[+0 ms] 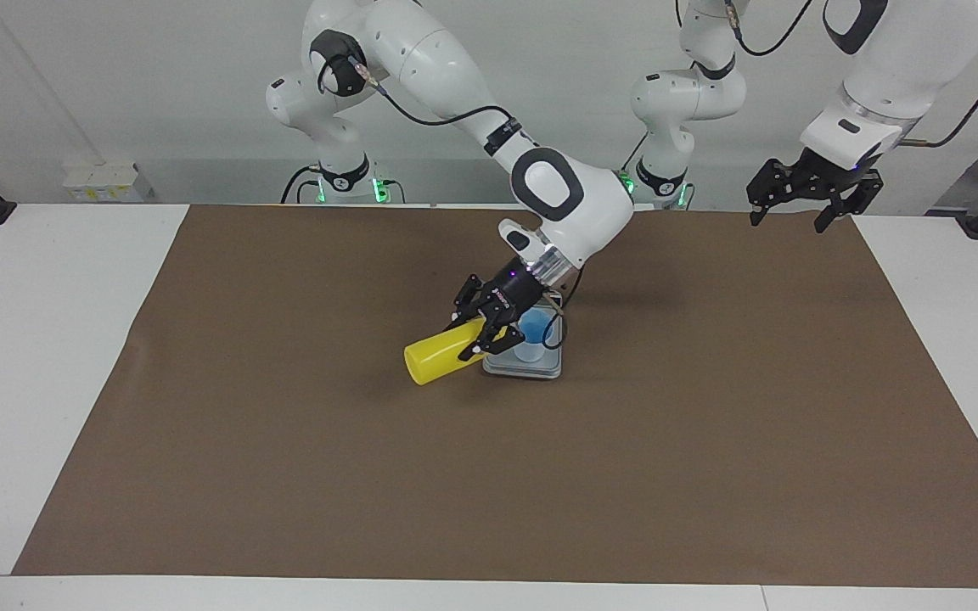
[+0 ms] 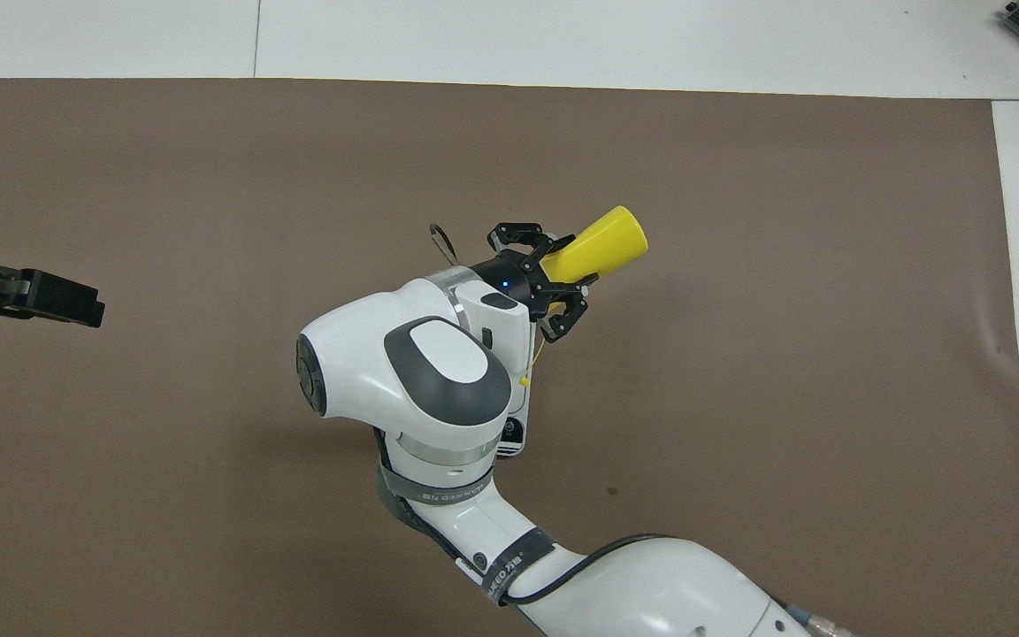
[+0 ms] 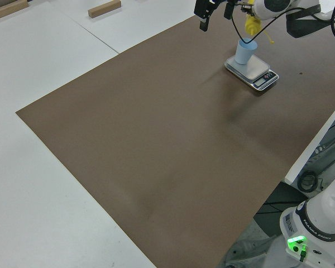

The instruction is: Pour seasoning into cup on scale with both arms

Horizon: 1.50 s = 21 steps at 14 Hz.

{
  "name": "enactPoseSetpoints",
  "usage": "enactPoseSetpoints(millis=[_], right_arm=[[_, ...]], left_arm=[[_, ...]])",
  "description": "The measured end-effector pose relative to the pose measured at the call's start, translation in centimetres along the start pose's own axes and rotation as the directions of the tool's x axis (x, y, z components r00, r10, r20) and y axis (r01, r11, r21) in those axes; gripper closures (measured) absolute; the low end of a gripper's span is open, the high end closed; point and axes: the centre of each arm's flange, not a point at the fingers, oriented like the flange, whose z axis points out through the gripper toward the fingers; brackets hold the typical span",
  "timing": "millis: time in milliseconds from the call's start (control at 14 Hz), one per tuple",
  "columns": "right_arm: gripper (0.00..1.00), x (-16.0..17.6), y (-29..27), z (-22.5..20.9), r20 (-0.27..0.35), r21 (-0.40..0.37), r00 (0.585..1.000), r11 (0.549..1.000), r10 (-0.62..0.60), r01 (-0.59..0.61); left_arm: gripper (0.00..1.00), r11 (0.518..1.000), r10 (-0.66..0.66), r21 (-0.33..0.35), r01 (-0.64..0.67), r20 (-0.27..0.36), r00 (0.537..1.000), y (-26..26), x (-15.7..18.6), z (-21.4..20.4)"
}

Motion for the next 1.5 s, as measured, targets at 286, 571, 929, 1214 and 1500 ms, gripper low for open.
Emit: enactPoseSetpoints(millis=[286,571,929,1214,1500], right_arm=[[0.48,-0.2,0.5,0.3,-0.041,0.014,0.998,0.999,-0.041,0.042],[0.48,0.5,0.5,0.1,-0.048,0.021,0.998,0.999,-0.036,0.037],[0.48,1.5,0.1,0.1,-0.033,0.046,0.999,0.999,-0.019,0.02],[0.48,1.5,0.1,0.1,-0.032,0.048,0.999,0.999,-0.019,0.02],[0.48,1.7,0.1,0.1,-0.026,0.045,1.0,0.999,-0.016,0.017]], left_arm=[[0.0,1.0,0.0,0.0,0.0,0.0,1.0,0.0,0.0,0.0],[0.0,1.0,0.0,0.0,0.0,0.0,1.0,0.0,0.0,0.0],[0.0,1.0,0.0,0.0,0.0,0.0,1.0,0.0,0.0,0.0],[0.0,1.0,0.0,0.0,0.0,0.0,1.0,0.0,0.0,0.0],[0.0,1.0,0.0,0.0,0.0,0.0,1.0,0.0,0.0,0.0]])
